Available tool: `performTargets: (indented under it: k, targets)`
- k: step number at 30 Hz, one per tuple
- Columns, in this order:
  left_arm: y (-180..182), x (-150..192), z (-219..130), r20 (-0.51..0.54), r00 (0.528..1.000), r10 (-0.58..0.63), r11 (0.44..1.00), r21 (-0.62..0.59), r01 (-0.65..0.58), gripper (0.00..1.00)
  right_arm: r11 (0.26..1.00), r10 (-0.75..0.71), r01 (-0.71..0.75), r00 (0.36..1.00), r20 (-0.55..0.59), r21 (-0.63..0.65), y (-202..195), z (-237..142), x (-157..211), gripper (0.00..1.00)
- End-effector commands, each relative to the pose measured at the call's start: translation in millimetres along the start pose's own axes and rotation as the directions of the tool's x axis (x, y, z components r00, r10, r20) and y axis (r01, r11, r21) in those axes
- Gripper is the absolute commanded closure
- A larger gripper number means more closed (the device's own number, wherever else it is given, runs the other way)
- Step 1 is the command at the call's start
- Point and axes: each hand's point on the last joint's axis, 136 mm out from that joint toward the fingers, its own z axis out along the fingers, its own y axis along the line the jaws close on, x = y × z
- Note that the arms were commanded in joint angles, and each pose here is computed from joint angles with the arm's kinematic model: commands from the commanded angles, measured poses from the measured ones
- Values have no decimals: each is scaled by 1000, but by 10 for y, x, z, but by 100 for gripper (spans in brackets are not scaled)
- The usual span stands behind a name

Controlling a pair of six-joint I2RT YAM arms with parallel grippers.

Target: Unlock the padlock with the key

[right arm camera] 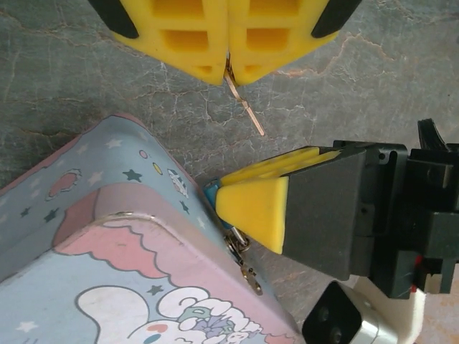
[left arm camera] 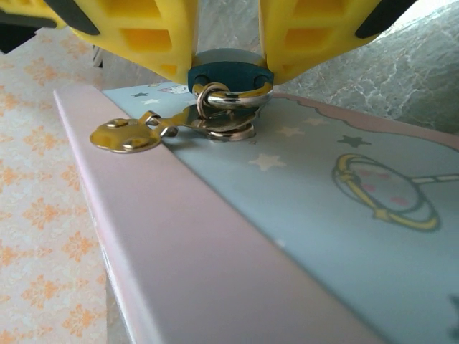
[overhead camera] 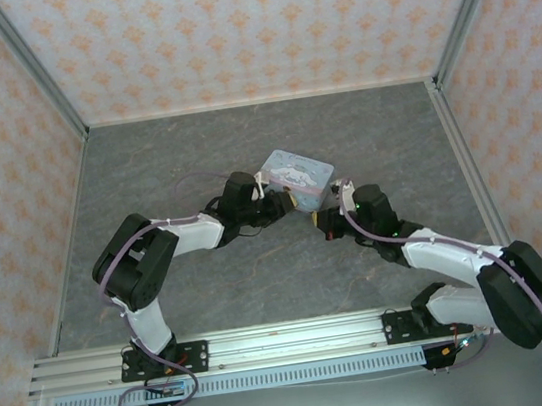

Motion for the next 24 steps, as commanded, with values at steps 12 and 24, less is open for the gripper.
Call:
performTargets:
  k: [12,24]
  targets:
    - [-304,-118,-71,44,996,-82,996,49,80,79,990,-137,132,985,104,53,-104,224,-84,100]
    - [-347,-117,-44,51,993,-109,993,46,107,80,976,-176,163,981,79,142,-205,369,30,100]
